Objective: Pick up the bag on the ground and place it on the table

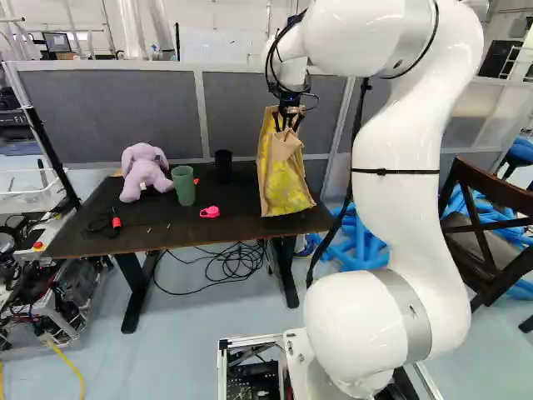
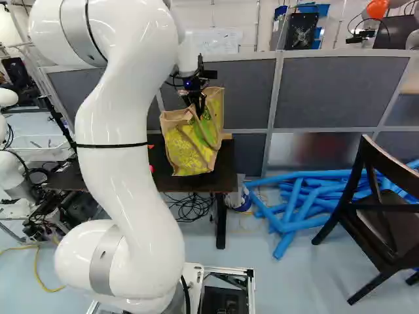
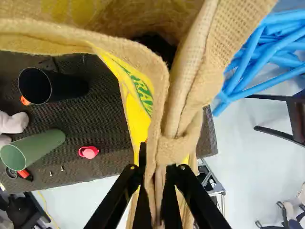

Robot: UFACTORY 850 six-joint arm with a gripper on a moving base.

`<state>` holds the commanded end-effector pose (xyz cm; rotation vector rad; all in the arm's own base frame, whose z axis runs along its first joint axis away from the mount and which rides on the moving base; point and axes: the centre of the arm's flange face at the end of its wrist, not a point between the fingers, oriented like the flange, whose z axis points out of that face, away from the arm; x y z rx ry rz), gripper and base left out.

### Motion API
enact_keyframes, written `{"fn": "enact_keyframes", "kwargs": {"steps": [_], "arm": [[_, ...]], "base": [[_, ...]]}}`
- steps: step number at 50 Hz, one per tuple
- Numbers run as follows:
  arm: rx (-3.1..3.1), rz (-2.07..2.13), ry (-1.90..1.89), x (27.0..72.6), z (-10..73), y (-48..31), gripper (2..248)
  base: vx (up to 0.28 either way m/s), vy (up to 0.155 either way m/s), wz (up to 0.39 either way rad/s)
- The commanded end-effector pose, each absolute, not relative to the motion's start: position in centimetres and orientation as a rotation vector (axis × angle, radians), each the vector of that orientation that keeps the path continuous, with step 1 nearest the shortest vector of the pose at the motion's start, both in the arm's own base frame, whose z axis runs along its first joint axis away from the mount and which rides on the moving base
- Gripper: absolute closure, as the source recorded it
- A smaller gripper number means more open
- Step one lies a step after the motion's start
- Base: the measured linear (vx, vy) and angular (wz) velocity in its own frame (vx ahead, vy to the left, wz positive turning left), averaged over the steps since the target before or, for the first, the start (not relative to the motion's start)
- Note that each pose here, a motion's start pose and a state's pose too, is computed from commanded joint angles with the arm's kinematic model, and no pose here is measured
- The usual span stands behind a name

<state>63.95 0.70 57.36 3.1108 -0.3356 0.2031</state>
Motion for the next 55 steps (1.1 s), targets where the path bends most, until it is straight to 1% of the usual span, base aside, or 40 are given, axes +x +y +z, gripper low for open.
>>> {"fn": "enact_keyframes", "kwargs": {"steps": [37, 55], "arm": [[3.111, 0.164, -0.327, 70.5, 51.6, 1.2, 229], [3.111, 0.161, -0.326, 71.1, 51.0, 1.2, 228]], "base": [[0.0, 0.0, 0.0], [0.0, 0.0, 0.0]]}}
